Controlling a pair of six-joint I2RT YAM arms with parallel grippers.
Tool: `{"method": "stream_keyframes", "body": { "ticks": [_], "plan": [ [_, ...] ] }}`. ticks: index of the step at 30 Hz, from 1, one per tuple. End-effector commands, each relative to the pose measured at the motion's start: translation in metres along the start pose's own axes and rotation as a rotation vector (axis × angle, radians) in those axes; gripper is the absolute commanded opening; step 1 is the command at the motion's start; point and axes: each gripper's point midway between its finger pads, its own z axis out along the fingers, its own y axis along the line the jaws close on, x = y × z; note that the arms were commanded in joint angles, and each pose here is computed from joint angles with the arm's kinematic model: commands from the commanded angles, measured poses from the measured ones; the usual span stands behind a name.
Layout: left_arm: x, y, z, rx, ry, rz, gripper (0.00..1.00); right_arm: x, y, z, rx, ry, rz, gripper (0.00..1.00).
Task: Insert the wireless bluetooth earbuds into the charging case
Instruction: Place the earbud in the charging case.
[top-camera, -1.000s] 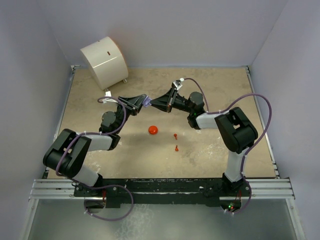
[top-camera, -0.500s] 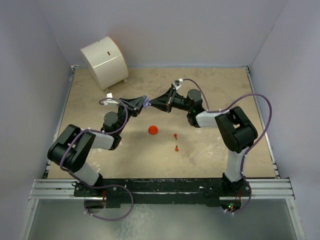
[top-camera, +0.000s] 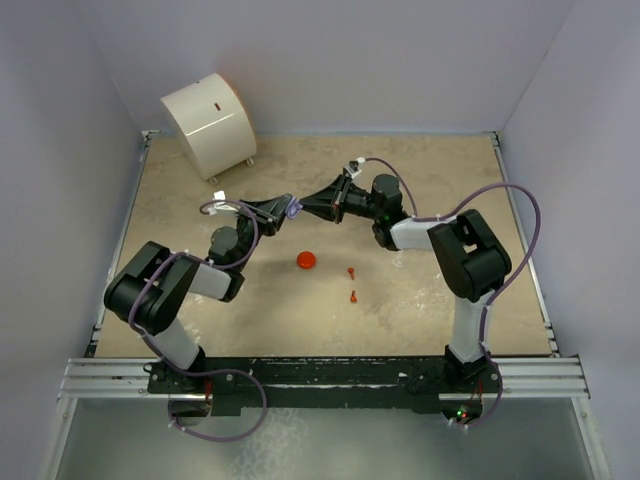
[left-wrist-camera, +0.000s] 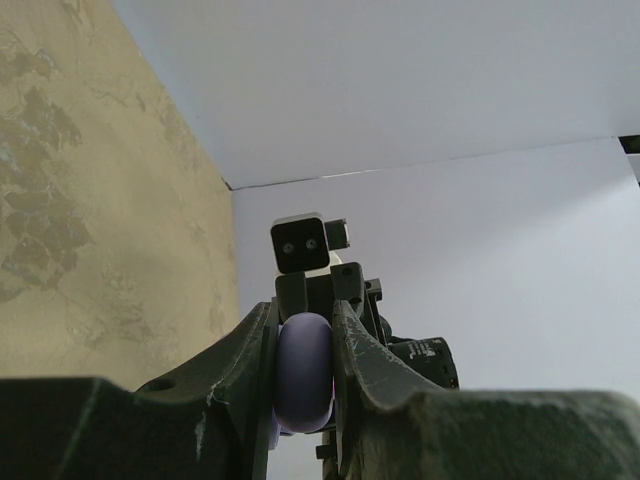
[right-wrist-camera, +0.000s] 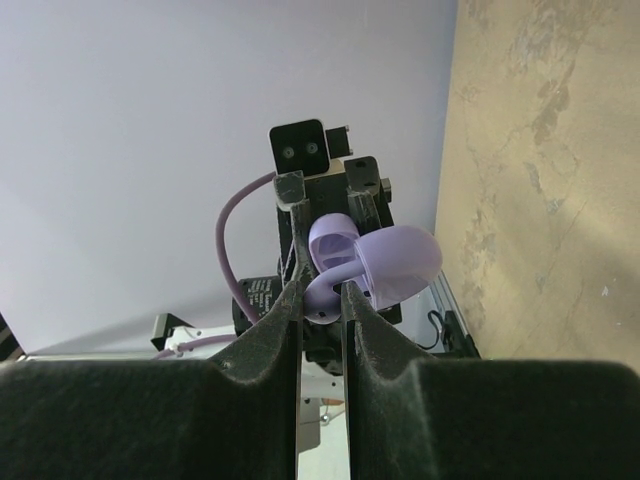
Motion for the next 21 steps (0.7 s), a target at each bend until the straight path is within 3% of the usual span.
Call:
{"method": "stream_keyframes", "body": {
  "ticks": [1, 21],
  "plan": [
    [-0.007, -0.020, 0.000, 0.094, -0.035, -0.020, 0.00, -0.003, 0.019, -0.001, -0.043, 0.013, -0.058, 0.00],
    [-0.005, -0.013, 0.009, 0.111, -0.033, -0.040, 0.00, -0.004, 0.003, -0.003, -0.027, 0.021, -0.054, 0.00]
  ]
}}
